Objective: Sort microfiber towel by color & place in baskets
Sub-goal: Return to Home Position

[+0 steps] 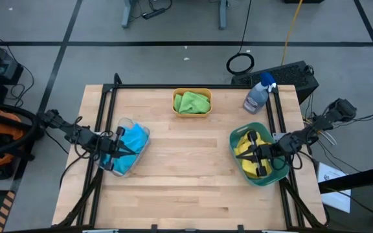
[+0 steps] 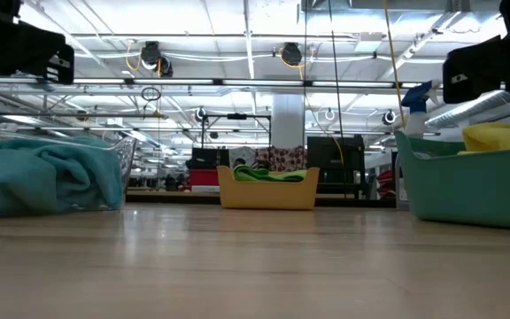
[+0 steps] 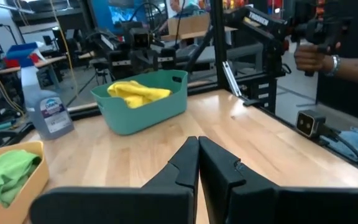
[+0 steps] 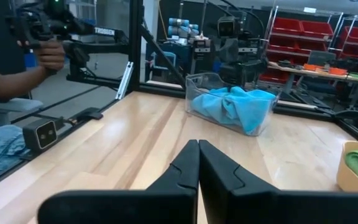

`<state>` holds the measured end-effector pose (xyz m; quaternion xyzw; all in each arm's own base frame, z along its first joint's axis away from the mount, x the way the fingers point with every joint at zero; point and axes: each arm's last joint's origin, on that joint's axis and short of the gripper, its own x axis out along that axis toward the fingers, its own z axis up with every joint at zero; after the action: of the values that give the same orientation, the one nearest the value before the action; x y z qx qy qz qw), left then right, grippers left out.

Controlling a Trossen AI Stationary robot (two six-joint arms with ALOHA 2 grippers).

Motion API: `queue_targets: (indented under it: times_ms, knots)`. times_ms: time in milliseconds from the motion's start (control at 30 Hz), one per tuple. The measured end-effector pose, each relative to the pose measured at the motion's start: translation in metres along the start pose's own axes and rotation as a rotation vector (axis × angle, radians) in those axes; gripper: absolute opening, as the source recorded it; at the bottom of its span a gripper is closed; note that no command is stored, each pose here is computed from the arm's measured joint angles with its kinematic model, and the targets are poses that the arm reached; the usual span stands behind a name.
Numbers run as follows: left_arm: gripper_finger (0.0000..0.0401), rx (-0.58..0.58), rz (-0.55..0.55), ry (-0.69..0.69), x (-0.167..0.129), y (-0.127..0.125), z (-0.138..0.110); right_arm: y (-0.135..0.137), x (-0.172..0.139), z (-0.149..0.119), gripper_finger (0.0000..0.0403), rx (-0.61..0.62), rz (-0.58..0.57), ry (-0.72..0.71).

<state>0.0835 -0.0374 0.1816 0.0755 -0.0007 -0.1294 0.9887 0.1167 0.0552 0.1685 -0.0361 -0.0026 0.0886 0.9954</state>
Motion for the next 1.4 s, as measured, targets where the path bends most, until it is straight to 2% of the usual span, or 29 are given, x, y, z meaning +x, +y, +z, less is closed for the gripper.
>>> queue_targets:
  times_ms: [267,533,767,1400]
  knots:
    - [0.0017,0.004,-0.011,-0.08,0.005,-0.003,-0.01,-0.008,0.002,0.0,0.0,0.002,0.008,-0.008]
    - [0.0017,0.022,-0.074,-0.079,0.006,-0.003,-0.011,-0.019,0.004,0.0,0.0,-0.017,0.009,-0.016]
    - [0.0017,0.032,-0.039,-0.073,0.006,0.001,-0.012,-0.028,0.001,-0.003,0.0,-0.008,0.041,0.015]
    - [0.0017,-0.016,-0.012,-0.064,0.007,0.003,-0.013,-0.037,-0.028,0.001,0.0,0.005,-0.014,-0.052]
